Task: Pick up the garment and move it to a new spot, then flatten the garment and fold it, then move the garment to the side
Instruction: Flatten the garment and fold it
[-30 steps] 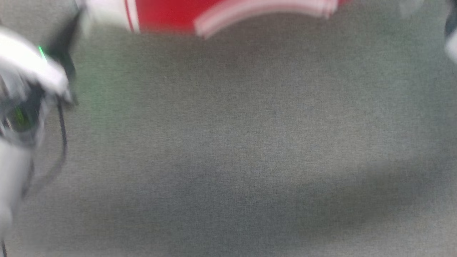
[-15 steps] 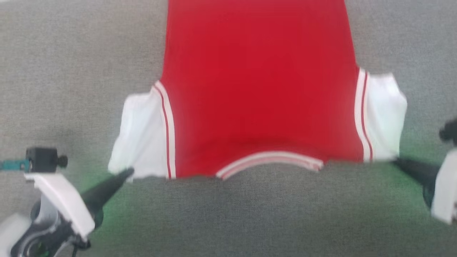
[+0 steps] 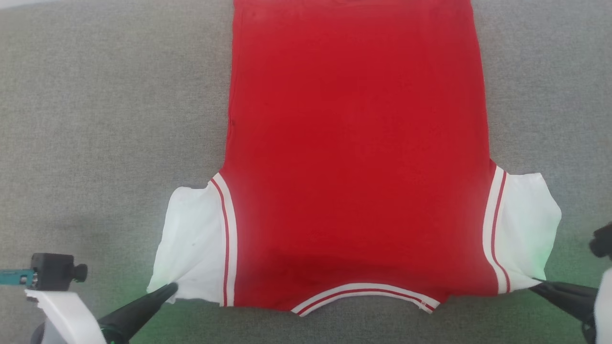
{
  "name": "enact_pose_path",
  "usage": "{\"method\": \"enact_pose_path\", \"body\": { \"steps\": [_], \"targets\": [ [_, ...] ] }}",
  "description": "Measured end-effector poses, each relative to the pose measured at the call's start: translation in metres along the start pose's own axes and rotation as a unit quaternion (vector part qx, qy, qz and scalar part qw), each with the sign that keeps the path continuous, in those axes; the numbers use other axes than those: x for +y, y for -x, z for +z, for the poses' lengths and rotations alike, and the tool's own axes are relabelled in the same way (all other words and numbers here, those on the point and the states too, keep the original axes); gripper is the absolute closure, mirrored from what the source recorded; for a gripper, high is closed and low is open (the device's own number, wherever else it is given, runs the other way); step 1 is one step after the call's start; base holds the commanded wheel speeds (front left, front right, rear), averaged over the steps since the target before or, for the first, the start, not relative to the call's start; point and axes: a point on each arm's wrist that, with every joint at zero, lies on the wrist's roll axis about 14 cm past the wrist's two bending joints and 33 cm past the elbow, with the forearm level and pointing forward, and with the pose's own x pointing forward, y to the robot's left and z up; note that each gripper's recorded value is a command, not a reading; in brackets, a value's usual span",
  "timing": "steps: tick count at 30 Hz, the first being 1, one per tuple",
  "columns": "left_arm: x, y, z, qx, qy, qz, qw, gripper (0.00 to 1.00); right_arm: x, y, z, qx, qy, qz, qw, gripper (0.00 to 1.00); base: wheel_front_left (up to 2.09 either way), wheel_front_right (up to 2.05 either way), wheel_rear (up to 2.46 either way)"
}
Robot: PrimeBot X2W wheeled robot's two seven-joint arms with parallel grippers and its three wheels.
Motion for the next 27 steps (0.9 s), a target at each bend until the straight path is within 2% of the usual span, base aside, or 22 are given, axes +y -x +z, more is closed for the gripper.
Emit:
{"method": "enact_pose_path", "body": {
  "steps": [8, 19, 20, 22, 23, 27],
  "targets": [
    [-0.007, -0.024, 0.003, -0.020, 0.021, -0.013, 1.000, 1.00, 0.012, -0.022, -0.002, 0.014, 0.010, 0.004, 1.000, 1.00, 0.00, 0.00, 0.00],
    [0.017, -0.055, -0.011, -0.002, 0.030, 0.014, 0.999, 1.00, -0.001, -0.056, -0.009, 0.048, 0.045, -0.034, 0.997, 1.00, 0.00, 0.00, 0.00],
    [0.018, -0.056, -0.011, -0.003, 0.031, 0.016, 0.999, 1.00, 0.000, -0.057, -0.009, 0.048, 0.047, -0.034, 0.997, 0.97, 0.00, 0.00, 0.00],
    [0.018, -0.058, -0.012, -0.003, 0.031, 0.015, 0.999, 1.00, 0.001, -0.057, -0.006, 0.041, 0.060, -0.035, 0.997, 0.44, 0.00, 0.00, 0.00],
    [0.018, -0.059, -0.011, -0.005, 0.031, 0.014, 0.999, 1.00, 0.002, -0.057, -0.005, 0.035, 0.060, -0.035, 0.997, 0.00, 0.00, 0.00, 0.00],
    [0.015, -0.061, -0.009, -0.012, 0.030, 0.010, 0.999, 1.00, 0.014, -0.050, -0.002, 0.020, 0.067, -0.021, 0.997, 0.00, 0.00, 0.00, 0.00]
  ]
}}
